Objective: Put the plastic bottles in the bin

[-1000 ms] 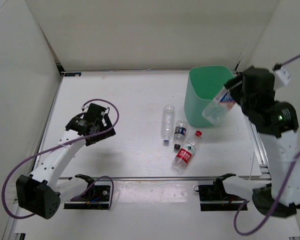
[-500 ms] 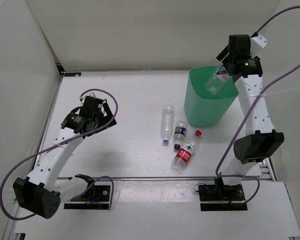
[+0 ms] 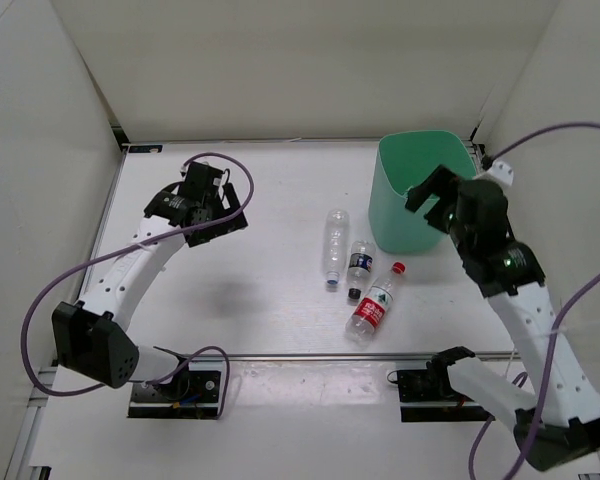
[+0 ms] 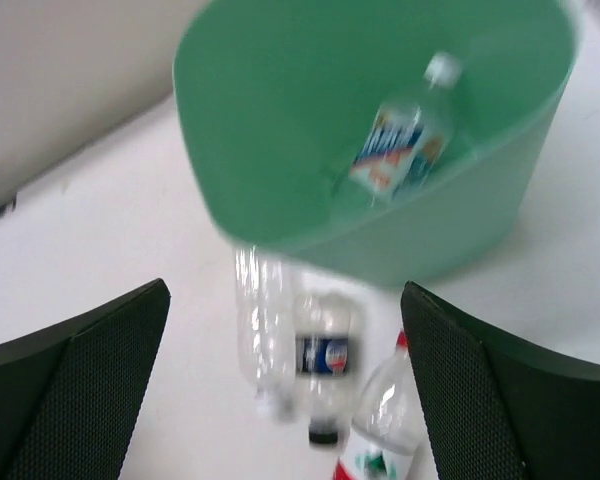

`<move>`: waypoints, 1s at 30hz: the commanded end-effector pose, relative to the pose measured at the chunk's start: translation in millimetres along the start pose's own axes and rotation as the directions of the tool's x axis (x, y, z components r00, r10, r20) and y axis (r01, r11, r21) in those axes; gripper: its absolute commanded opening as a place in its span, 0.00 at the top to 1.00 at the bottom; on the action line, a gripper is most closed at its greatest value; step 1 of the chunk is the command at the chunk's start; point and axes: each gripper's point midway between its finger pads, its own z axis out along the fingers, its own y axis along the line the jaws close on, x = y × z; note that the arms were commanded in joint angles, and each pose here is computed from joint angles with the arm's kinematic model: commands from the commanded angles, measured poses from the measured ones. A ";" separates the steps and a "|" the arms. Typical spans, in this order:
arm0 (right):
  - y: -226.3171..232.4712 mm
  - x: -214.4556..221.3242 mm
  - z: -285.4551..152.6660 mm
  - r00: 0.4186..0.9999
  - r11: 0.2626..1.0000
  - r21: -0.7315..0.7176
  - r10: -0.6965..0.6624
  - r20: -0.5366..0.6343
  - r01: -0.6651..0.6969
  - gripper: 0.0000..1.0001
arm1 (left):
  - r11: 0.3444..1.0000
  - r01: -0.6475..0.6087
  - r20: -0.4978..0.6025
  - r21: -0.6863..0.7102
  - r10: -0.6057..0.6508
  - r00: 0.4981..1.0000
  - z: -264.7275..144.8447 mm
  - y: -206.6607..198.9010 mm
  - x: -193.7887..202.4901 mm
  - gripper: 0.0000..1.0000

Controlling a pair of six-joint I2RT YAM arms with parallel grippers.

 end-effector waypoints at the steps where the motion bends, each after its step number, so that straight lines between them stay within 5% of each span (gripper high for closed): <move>1: -9.1 69.3 -14.8 0.985 0.999 -0.047 -0.009 -0.173 0.001 0.00 | 0.999 0.009 0.037 0.054 -0.011 0.999 -3.6 -12.3 -17.9 0.00; 8: -50.9 184.8 -22.4 0.885 0.998 0.033 0.057 -0.463 -0.047 0.04 | 0.999 0.014 0.015 0.038 -0.015 1.000 4.0 -10.6 -12.8 0.00; 23: -76.5 293.0 13.6 0.713 0.973 0.216 0.205 -0.670 -0.077 0.08 | 0.999 0.011 -0.027 0.051 -0.009 1.000 -4.5 1.1 12.1 0.00; 28: -83.0 301.1 10.7 0.671 0.964 0.266 0.215 -0.709 -0.027 0.50 | 0.999 0.008 -0.044 0.039 -0.006 0.999 -0.4 5.1 18.9 0.00; 30: -92.8 289.1 -0.1 0.691 0.946 0.324 0.233 -0.685 0.002 0.57 | 0.999 0.009 -0.037 0.044 -0.008 0.999 -2.9 4.8 17.8 0.00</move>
